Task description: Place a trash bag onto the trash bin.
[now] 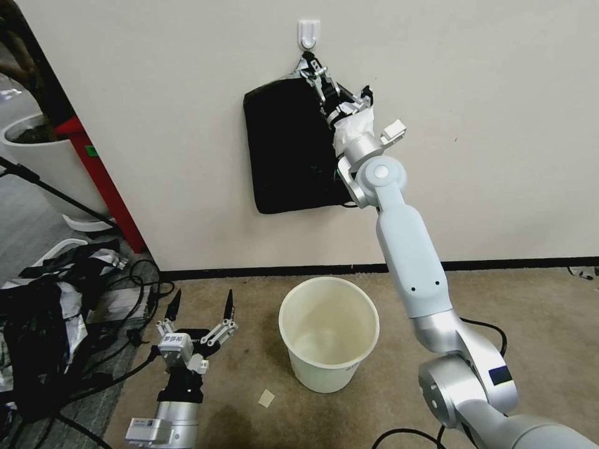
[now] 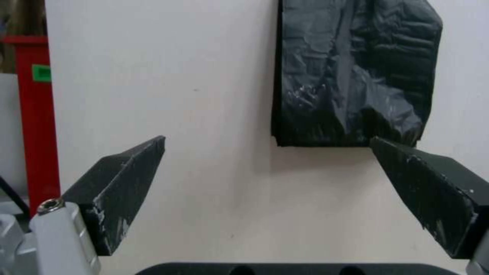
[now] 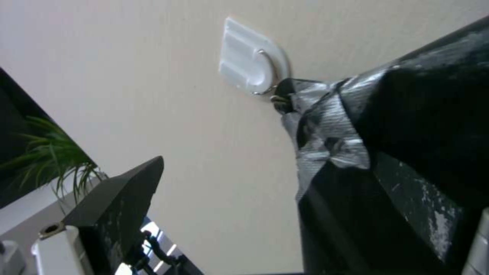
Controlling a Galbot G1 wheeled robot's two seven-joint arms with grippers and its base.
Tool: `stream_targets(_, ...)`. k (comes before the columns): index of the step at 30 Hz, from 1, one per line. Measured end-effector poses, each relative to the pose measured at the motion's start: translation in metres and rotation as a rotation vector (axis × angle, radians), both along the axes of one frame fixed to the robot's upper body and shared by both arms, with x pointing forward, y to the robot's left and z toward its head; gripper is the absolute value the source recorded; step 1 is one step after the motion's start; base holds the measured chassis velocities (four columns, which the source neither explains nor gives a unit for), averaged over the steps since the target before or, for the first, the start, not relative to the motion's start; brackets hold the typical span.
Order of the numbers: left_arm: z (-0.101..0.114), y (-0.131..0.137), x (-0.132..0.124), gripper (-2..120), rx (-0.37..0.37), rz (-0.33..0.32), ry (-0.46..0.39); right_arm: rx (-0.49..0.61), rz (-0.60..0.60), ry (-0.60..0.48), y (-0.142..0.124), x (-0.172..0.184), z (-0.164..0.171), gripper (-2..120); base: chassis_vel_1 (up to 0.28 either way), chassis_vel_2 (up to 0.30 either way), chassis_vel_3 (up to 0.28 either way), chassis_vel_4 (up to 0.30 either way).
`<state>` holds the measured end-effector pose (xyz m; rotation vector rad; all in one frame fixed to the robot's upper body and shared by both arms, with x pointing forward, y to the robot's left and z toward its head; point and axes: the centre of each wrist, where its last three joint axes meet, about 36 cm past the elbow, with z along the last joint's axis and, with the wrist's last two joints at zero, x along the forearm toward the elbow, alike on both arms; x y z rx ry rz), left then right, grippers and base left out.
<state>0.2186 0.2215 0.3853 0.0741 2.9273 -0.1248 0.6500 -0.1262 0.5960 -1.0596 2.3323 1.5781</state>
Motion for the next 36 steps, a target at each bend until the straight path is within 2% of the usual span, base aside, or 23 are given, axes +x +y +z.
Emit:
stream_targets(11,0.0,-0.003,-0.005,100,-0.006,0.002,0.008,-0.023,0.031,-0.038,-0.005,0.009,0.004,100,0.0,0.0,0.0,0.0)
stream_targets(18,-0.003,-0.014,-0.012,100,0.026,-0.017,0.006,-0.047,0.031,-0.037,-0.007,0.017,-0.001,97,0.0,0.0,0.0,0.0)
stream_targets(25,0.0,-0.016,-0.012,100,0.027,-0.02,-0.002,-0.052,0.031,-0.052,-0.011,0.019,0.001,88,0.0,0.0,0.0,0.0)
stream_targets(27,0.002,-0.015,-0.011,100,0.028,-0.023,-0.007,-0.056,0.032,-0.059,-0.01,0.021,0.003,82,0.0,0.0,0.0,0.0)
stream_targets(32,0.001,-0.015,-0.011,100,0.03,-0.026,-0.007,-0.065,0.029,-0.057,-0.01,0.025,0.002,80,0.0,0.0,0.0,0.0)
stream_targets(33,0.0,-0.015,-0.012,100,0.033,-0.029,-0.002,-0.076,0.026,-0.057,-0.009,0.027,0.0,75,0.0,0.0,0.0,0.0)
stream_targets(35,-0.001,-0.015,-0.013,100,0.034,-0.031,0.001,-0.081,0.025,-0.057,-0.009,0.028,-0.001,73,0.0,0.0,0.0,0.0)
stream_targets(36,-0.003,-0.015,-0.013,100,0.034,-0.034,0.004,-0.087,0.023,-0.056,-0.009,0.03,-0.002,67,0.0,0.0,0.0,0.0)
